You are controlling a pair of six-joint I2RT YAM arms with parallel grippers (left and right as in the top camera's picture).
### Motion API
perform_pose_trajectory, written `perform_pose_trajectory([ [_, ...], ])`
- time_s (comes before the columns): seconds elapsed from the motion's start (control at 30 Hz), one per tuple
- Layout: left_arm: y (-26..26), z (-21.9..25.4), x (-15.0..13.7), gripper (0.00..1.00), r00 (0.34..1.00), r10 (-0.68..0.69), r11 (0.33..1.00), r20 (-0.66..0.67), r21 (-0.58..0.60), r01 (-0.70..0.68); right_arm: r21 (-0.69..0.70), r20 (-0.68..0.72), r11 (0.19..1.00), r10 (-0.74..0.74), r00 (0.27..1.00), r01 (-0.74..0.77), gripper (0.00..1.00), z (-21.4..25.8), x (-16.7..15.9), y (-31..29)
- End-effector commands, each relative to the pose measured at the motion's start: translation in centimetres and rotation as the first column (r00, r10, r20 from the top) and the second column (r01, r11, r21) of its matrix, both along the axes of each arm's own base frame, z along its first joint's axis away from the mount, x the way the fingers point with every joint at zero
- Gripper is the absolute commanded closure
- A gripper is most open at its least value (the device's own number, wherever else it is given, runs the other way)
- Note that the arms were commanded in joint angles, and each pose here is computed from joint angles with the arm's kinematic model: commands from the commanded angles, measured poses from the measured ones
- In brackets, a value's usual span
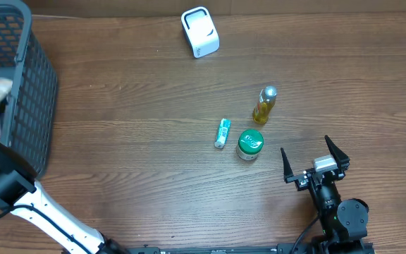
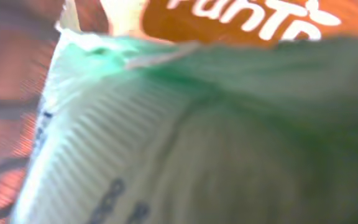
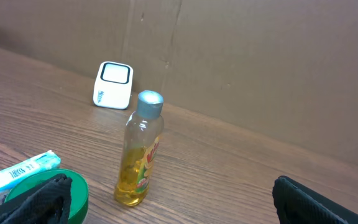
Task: Scan the item barcode
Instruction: 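Lift the mint-green packet with brown Pantree bag out of the basket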
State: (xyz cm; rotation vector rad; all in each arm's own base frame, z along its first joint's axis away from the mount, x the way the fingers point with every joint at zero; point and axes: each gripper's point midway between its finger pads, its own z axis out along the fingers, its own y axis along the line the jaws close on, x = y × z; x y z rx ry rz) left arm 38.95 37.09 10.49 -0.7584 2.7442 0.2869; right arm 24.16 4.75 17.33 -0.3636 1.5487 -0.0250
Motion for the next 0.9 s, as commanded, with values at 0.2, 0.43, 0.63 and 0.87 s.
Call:
perform_pose_trajectory([
  [0.2,-7.6,23.4,4.0,0.92,0.828,0.031,0.999,0.559,0.008,-0.043,0.004,-0.002,1.0,0.002,1.0,-0.002,0.0,-0.3,0.0,0.1],
  [0.43,-15.6,30.8,3.0,0.96,0.735,-0.027,0.999,0.678,-0.012,0.047,0.004,-0.002,1.0,0.002,1.0,-0.002,0.0,-0.3,0.0,0.1],
  [0.63,-24.3,33.1,1.5,0.94,0.723,-0.132,0.979,0.679,-0.025,0.203,0.004,-0.002,1.0,0.002,1.0,-0.002,0.0,-0.3,0.0,0.1],
  [0.87,-33.2,30.6,0.6,0.9,0.771,-0.26,0.917,0.581,-0.102,0.386,0.004,-0.002,1.0,0.002,1.0,-0.002,0.0,-0.3,0.0,0.1],
])
